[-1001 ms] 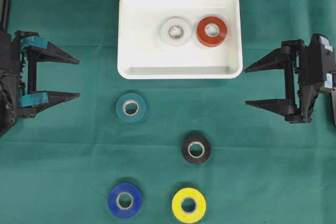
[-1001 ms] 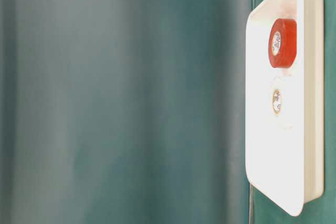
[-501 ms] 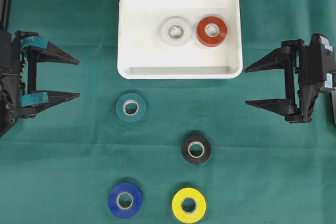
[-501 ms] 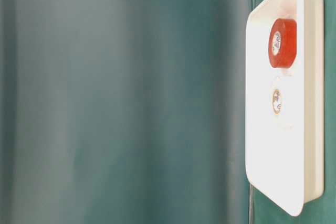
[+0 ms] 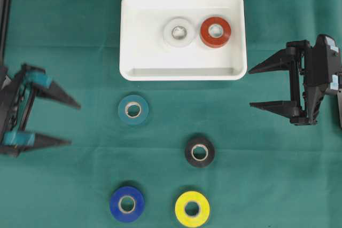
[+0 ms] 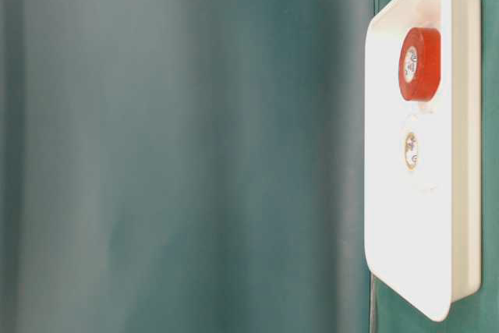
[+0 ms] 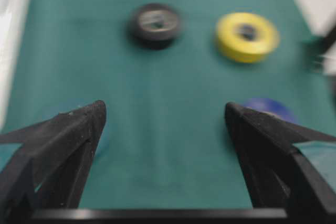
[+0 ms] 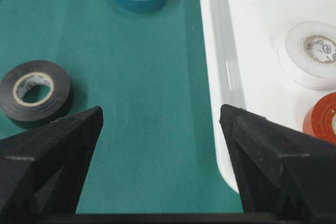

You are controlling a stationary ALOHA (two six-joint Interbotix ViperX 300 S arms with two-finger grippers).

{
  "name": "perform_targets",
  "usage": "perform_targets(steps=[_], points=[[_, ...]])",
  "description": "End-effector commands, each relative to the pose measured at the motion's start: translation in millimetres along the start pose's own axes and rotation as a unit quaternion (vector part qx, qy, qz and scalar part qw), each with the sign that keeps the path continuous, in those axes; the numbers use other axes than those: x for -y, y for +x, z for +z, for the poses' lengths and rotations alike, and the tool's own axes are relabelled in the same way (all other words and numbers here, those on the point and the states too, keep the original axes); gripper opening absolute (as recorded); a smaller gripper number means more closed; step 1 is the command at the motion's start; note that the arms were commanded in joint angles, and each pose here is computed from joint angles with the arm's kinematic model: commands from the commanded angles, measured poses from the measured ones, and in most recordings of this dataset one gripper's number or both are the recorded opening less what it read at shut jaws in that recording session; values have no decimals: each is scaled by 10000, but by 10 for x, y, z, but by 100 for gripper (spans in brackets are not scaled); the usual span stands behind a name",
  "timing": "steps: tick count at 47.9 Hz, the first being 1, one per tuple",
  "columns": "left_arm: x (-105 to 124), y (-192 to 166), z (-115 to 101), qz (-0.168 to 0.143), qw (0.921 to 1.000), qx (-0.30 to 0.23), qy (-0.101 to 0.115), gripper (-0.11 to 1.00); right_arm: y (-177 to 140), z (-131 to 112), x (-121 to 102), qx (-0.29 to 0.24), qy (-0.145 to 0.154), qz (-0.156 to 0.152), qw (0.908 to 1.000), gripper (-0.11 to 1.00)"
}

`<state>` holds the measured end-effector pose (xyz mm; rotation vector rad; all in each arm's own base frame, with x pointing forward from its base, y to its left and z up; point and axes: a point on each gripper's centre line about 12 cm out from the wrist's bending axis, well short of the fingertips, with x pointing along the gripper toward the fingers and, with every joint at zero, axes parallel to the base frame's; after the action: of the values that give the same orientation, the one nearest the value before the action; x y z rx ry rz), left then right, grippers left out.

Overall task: Pick up the tape from a random location and place it into the white case.
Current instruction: 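Move the left gripper down toward the blue tape roll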

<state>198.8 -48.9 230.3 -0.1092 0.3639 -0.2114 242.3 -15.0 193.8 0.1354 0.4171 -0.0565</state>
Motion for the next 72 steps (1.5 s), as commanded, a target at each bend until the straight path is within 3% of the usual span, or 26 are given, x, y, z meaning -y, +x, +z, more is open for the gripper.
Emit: perform_targets(steps=[1,13,30,57,72], points=[[124,29,44,-273,9996,66,91,96,8,104,-13,150,-14,25,9999,85],[190,123,-49,-393,9989,-217,138,96,8,103,-12,143,9,22,9999,85],[228,218,58,-458,9988,52,134,96,8,103,-12,143,16,22,9999,85],[512,1006,340,-614,9969,-394,304,96,11,128,-15,173,15,26,9998,85],[638,1226,436,-703,9959,-461,348,96,14,125,-14,166,15,25,9999,85]])
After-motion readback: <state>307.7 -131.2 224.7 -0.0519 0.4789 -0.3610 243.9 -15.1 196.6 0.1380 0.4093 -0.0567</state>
